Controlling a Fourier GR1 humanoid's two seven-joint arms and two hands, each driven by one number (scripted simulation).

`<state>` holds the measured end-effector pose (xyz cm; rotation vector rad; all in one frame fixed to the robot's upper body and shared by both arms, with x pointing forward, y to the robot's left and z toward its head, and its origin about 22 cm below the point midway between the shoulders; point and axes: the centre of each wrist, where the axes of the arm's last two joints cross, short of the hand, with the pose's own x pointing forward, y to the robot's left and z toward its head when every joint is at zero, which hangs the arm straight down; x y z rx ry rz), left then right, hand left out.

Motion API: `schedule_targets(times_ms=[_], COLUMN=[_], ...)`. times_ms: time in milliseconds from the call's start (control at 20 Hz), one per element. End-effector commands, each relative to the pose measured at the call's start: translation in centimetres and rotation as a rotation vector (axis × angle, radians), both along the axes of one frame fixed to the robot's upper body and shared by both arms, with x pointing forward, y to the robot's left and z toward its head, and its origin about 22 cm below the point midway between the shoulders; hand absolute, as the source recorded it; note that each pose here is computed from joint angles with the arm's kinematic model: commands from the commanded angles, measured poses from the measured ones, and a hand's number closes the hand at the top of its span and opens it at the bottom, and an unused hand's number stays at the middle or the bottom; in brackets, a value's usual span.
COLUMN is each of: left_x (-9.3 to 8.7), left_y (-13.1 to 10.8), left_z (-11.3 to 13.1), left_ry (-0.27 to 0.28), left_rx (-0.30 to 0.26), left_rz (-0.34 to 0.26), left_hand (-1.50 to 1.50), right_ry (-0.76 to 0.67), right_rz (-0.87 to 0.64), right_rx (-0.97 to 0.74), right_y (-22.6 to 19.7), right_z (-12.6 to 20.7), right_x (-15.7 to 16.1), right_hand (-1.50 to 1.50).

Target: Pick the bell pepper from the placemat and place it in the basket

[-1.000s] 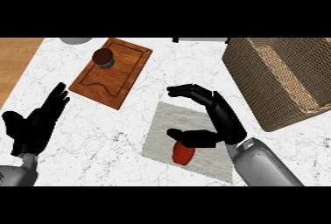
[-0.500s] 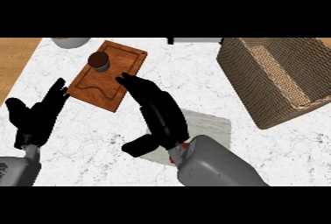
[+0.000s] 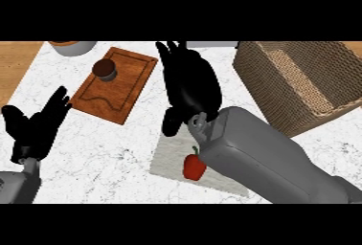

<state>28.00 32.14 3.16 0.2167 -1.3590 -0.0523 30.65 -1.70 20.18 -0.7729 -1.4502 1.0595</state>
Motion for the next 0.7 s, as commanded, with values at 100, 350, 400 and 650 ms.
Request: schedule_targets(times_ms=[100,350,400,650], left_x=[0.2,0.5,-0.4,0.6], left_y=[-1.6,-0.3,0.7,0.7], left_z=[0.5,0.4,0.9,-0.5], left_ry=[-0.021,-0.002,-0.011,0.012], left_rx=[-0.029,-0.011,0.006,-0.003], left_rz=[-0.017,-0.002,-0.013,0.012], left_hand=[0.0,0.0,0.0,0.0], right_ry=[0.237,0.308,0.324,0.339], right_rz=[-0.007,0.03,0.007,0.061], right_rx=[-0.147,-0.12,-0.095,0.047], right_y=[0.1,-3.6,-4.4,-7.8], right_z=[4.9,6.6,6.7,5.4], right_x=[-0.9,-2.2,-1.8,-6.4], right_hand=[-1.5,-1.5,-1.5,-1.5])
